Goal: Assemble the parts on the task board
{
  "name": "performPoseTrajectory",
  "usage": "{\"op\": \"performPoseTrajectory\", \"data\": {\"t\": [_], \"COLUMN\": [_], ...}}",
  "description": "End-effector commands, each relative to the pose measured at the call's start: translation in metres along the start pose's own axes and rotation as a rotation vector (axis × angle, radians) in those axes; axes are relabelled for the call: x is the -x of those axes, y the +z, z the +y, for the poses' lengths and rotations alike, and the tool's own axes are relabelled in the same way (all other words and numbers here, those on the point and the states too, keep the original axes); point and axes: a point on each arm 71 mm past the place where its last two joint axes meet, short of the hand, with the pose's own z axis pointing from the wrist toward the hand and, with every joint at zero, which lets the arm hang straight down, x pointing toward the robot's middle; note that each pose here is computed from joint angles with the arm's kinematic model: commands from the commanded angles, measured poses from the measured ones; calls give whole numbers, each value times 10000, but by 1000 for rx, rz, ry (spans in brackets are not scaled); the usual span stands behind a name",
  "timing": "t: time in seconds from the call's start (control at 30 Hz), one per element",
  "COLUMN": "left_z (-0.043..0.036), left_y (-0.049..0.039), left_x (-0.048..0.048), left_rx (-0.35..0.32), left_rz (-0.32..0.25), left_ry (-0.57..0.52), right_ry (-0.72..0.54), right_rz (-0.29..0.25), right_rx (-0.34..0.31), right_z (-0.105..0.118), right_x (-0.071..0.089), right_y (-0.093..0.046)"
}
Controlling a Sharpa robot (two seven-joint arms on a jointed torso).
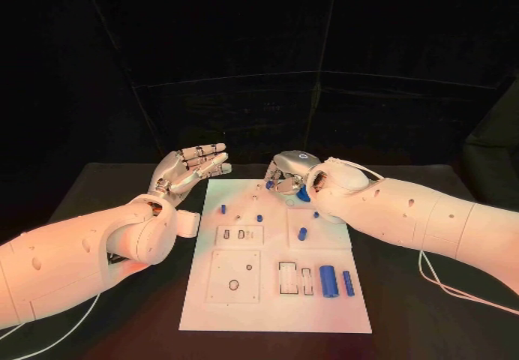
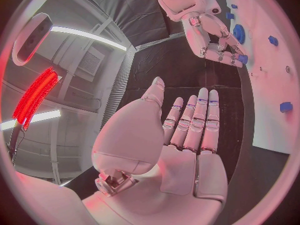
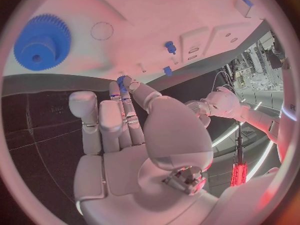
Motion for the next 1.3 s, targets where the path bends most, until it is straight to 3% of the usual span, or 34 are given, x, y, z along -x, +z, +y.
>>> {"op": "performPoseTrajectory", "data": {"t": [0.03, 0.67, 1.3], "left_z": [-24, -49, -60], "left_y": [8, 24, 37], "left_x": [-20, -38, -42], "left_rx": [-10, -14, -14], "left_rz": [17, 24, 27], "left_ry": [-4, -7, -8], "right_ry": [9, 6, 1], "right_rz": [-24, -2, 27], "right_rx": [-11, -17, -35], "right_z": [13, 127, 161], "right_x": [19, -40, -82], "right_y": [50, 220, 299]}}
